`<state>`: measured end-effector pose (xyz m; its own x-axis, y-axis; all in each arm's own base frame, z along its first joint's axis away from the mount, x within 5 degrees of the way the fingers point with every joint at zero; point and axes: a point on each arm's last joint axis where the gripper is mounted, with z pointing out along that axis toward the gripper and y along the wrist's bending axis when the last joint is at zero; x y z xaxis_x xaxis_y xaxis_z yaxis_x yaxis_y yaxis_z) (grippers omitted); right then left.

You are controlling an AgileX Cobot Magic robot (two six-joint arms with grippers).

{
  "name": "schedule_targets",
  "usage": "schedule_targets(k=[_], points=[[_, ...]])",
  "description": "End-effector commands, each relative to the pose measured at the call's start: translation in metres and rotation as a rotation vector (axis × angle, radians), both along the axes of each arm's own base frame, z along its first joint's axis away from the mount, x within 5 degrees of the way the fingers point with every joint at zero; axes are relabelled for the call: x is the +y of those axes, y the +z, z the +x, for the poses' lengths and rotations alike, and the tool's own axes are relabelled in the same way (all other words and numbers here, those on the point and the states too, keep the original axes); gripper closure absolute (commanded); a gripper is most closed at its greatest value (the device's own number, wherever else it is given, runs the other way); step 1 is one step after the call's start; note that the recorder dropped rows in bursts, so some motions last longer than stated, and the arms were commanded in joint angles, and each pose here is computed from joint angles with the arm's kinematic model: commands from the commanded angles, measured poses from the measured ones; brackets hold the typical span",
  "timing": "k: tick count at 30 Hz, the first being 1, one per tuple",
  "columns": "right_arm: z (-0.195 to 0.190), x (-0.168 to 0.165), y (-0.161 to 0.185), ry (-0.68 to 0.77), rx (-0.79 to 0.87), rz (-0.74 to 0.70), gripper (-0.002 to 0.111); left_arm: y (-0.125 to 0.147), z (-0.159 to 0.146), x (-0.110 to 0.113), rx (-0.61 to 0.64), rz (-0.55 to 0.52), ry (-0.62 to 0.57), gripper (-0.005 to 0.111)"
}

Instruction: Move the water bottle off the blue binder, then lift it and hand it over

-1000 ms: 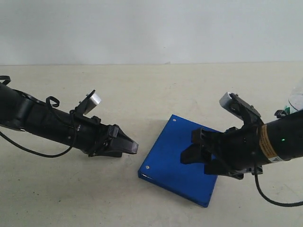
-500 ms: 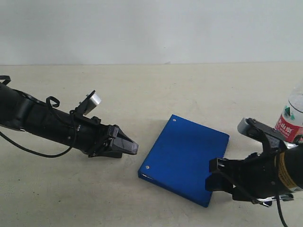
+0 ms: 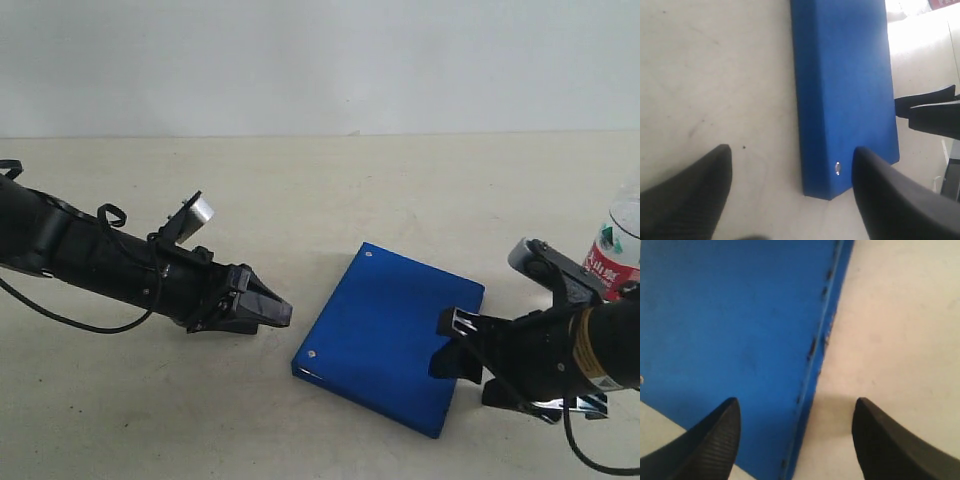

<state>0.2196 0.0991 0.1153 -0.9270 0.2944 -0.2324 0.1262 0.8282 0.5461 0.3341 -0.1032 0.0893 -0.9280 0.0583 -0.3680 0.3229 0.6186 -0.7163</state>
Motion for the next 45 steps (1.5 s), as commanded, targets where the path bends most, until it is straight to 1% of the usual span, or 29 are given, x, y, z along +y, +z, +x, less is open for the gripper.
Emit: schedule_targets(k=[1, 4, 8, 11, 16, 19, 22, 24, 27, 32, 35, 38, 40, 42, 44, 45], points=[[0.012, 0.005, -0.001, 0.013, -0.011, 0.012, 0.049, 0.001, 0.001, -0.002, -0.015, 0.001, 0.000, 0.042], [0.019, 0.010, -0.004, 0.029, -0.001, 0.041, 0.049, 0.001, 0.002, -0.002, -0.015, -0.004, 0.007, 0.042], [0.026, 0.012, -0.014, 0.022, 0.027, 0.039, 0.049, 0.002, 0.001, -0.002, -0.013, -0.014, 0.007, 0.042], [0.030, 0.018, -0.013, 0.067, 0.012, 0.079, 0.049, 0.003, 0.001, -0.004, -0.010, -0.031, -0.003, 0.042], [0.038, 0.034, 0.005, 0.216, -0.092, 0.216, 0.049, 0.003, 0.001, -0.004, -0.010, -0.034, -0.003, 0.042], [0.041, 0.041, 0.014, 0.252, -0.143, 0.313, 0.049, 0.003, 0.001, -0.004, -0.010, -0.034, -0.003, 0.042], [0.043, 0.045, 0.021, 0.240, -0.182, 0.392, 0.049, 0.003, 0.001, -0.003, -0.010, -0.031, -0.001, 0.042], [0.044, 0.045, 0.022, 0.229, -0.188, 0.397, 0.049, 0.003, 0.001, -0.003, -0.010, -0.031, -0.001, 0.042], [0.045, 0.042, 0.018, 0.210, -0.184, 0.349, 0.049, 0.003, 0.001, -0.003, -0.010, -0.031, -0.001, 0.042], [0.053, 0.036, 0.008, 0.120, -0.191, 0.279, 0.049, 0.003, 0.001, -0.004, -0.011, -0.033, 0.000, 0.042], [0.057, 0.038, 0.002, 0.072, -0.186, 0.335, 0.049, 0.004, 0.002, -0.004, -0.026, -0.038, 0.005, 0.042], [0.058, 0.042, 0.000, 0.087, -0.215, 0.404, 0.049, 0.004, 0.003, -0.004, -0.026, -0.049, 0.024, 0.042], [0.059, 0.043, -0.002, 0.083, -0.211, 0.421, 0.057, 0.005, 0.004, -0.004, -0.026, -0.053, 0.030, 0.042], [0.062, 0.044, -0.006, 0.085, -0.205, 0.417, 0.070, 0.005, 0.004, -0.004, -0.025, -0.054, 0.030, 0.042], [0.066, 0.045, -0.007, 0.085, -0.209, 0.418, 0.085, 0.005, 0.004, -0.004, -0.025, -0.058, 0.028, 0.042], [0.068, 0.046, -0.007, 0.086, -0.211, 0.419, 0.090, 0.005, 0.004, -0.004, -0.024, -0.061, 0.031, 0.042]])
